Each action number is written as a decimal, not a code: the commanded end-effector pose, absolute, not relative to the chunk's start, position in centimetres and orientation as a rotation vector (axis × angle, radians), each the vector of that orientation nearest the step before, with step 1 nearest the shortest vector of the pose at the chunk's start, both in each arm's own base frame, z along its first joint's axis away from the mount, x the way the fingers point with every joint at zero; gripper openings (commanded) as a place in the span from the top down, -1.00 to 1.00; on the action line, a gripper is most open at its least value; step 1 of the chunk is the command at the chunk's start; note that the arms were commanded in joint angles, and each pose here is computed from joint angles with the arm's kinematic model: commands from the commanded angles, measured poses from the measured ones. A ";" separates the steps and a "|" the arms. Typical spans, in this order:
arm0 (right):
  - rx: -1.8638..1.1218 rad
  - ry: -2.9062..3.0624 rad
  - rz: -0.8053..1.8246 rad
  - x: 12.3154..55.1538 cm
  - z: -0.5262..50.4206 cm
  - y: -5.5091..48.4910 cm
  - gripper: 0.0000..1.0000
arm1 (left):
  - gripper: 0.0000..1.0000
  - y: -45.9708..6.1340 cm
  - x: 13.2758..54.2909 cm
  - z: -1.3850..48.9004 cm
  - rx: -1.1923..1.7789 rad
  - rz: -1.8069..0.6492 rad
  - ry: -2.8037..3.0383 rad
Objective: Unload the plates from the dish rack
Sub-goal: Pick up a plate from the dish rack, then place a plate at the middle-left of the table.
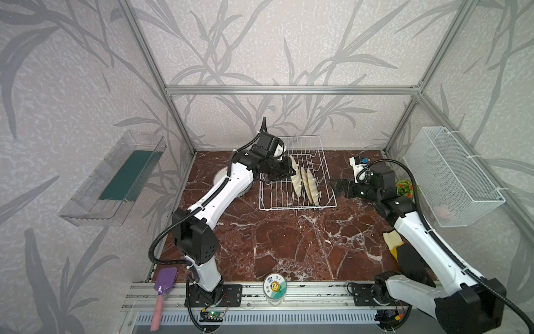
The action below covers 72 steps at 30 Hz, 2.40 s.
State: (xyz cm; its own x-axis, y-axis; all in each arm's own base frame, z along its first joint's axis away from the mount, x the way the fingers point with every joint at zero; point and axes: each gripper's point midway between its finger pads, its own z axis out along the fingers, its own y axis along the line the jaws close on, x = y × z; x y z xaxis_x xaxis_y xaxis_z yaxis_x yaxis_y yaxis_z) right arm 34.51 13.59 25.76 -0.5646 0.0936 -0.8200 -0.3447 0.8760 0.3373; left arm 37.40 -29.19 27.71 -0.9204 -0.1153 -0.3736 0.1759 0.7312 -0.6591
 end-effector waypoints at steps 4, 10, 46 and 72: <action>-0.173 2.051 0.617 34.3 27.9 13.7 -0.98 | 1.00 -27.7 37.3 33.5 0.136 -0.961 2.365; -0.175 2.036 0.673 34.3 28.5 14.3 -0.98 | 1.00 -26.9 37.4 34.9 0.237 -0.857 2.319; 0.110 1.936 1.114 37.5 35.4 17.6 -0.82 | 1.00 -27.1 34.7 33.6 1.290 -0.123 1.499; 0.216 2.121 1.201 40.3 31.0 21.2 -0.63 | 1.00 -27.3 34.2 29.9 1.486 0.165 1.232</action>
State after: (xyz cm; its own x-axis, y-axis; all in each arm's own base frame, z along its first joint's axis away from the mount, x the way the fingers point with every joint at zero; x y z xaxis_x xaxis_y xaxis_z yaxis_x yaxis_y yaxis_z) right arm 40.21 20.93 31.31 -0.7444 0.4540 -0.4896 -0.1870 0.5621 0.8056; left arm 34.33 -26.70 25.86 0.3305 0.7884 -0.5188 0.6867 0.1763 0.7053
